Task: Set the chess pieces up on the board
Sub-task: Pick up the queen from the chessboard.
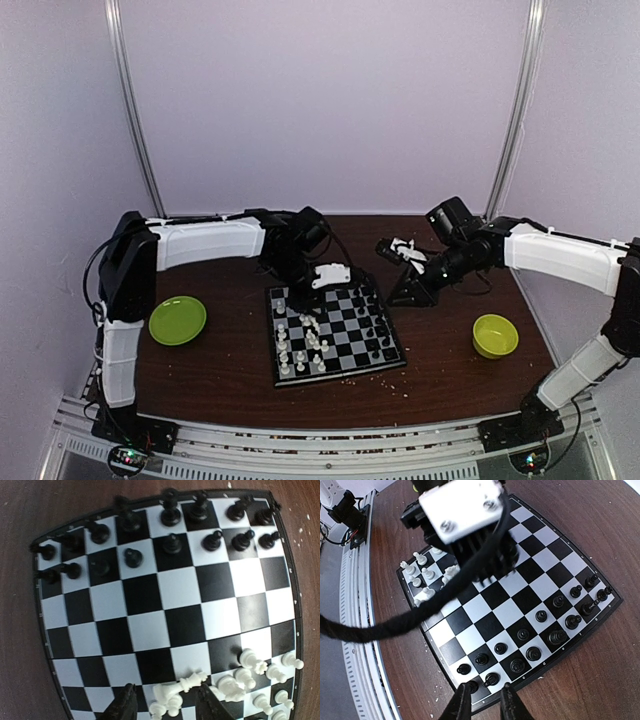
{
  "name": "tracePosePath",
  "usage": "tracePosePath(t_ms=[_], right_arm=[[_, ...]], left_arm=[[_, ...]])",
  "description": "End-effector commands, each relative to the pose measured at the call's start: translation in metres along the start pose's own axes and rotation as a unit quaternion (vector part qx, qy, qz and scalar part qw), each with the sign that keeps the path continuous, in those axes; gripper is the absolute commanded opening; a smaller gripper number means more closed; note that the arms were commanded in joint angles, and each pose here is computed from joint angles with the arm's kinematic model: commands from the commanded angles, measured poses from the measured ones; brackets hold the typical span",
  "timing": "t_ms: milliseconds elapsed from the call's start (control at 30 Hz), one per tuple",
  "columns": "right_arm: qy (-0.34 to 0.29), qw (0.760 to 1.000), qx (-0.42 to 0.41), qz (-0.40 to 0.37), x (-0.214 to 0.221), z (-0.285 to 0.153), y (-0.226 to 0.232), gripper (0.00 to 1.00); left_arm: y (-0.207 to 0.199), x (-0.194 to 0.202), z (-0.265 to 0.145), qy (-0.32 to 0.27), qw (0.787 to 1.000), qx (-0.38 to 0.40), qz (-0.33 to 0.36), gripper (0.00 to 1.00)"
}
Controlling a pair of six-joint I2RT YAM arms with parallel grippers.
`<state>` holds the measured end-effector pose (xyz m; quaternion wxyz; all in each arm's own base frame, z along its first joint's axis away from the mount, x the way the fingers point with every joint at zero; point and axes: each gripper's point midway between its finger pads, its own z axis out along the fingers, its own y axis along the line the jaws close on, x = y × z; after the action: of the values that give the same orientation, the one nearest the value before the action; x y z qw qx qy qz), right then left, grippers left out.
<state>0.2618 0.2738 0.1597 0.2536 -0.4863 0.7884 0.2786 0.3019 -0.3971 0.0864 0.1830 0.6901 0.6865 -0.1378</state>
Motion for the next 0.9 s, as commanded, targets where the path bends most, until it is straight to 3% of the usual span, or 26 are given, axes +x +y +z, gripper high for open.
tracePosePath(t_ms=[0,867], right_arm=[[-0.016,1.0,-0.007,-0.002,-0.004,-0.007,0.0,0.21],[-0.005,1.0,-0.024,0.01,0.0,-0.002,-0.002,0.22]], left_arm=[[-0.006,0.012,0.005,0.038,0.999,0.008,0.03,0.42],[0.002,0.023,0.038,0.094,0.993,-0.019,0.063,0.39]])
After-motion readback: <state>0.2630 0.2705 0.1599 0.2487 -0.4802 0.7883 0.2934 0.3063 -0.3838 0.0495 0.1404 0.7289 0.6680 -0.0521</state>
